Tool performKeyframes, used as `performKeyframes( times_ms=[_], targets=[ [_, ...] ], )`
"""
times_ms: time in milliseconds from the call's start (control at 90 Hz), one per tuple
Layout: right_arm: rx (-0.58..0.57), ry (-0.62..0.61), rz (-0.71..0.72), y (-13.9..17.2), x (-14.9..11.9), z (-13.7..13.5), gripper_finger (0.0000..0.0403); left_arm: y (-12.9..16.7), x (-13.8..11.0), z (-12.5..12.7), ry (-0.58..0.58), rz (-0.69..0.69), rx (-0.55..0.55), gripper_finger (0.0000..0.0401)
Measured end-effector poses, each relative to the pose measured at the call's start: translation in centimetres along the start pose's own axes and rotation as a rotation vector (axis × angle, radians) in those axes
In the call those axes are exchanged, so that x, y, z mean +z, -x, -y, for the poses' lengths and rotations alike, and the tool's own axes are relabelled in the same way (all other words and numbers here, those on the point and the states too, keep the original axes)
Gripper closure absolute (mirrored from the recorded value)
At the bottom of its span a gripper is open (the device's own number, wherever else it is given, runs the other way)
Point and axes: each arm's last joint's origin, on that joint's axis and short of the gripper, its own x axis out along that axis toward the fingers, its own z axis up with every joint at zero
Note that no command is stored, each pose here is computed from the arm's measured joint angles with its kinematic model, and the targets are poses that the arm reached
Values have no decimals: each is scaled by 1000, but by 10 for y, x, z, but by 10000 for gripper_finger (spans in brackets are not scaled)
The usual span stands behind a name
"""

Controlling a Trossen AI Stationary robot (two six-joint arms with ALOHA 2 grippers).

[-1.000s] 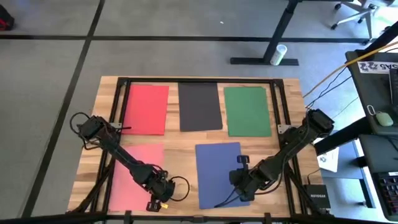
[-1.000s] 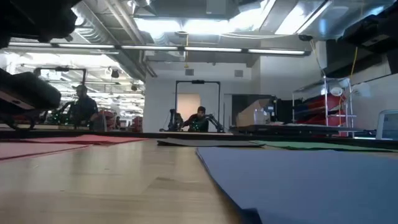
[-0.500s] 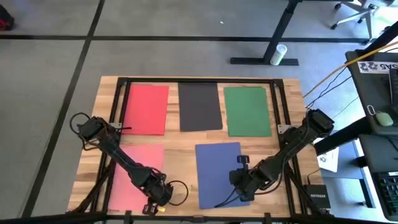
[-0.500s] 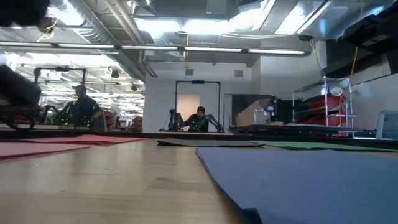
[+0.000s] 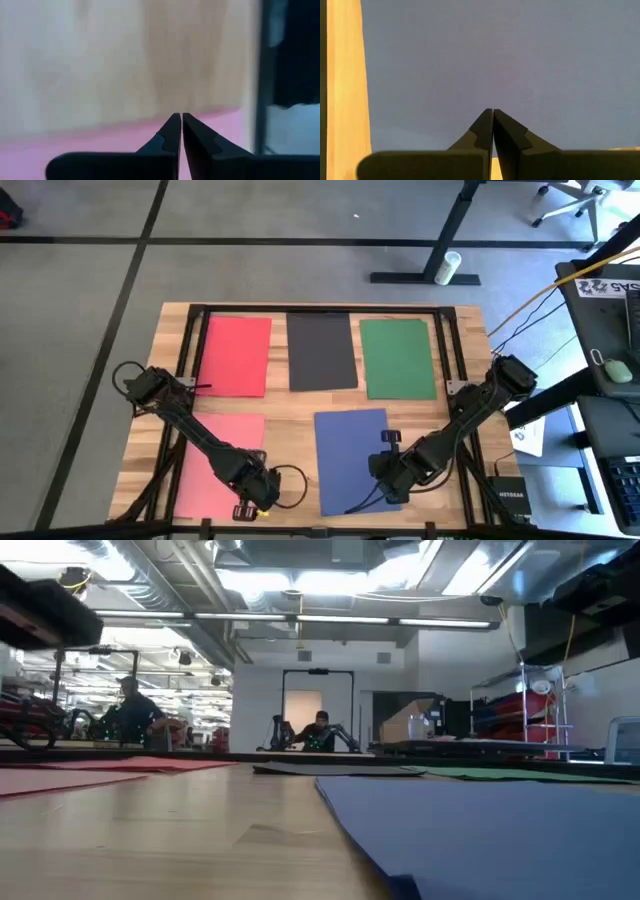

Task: Organize paper
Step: Adjust the stacked pink papers

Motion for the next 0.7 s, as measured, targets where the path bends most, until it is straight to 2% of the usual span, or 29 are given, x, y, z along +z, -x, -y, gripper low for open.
performKeyframes(
  times_ms=[156,267,544,700],
  targets=[
    [0,0,0,0,0,0,403,3,-21,-9,121,-175,162,401],
    [0,0,0,0,0,0,403,-6,-33,-17,170,-234,221,401],
    [-6,1,6,0,0,0,403,-31,-37,-28,210,-195,183,401],
    [-6,0,6,0,0,0,403,-35,-35,-33,216,-185,156,401]
  ],
)
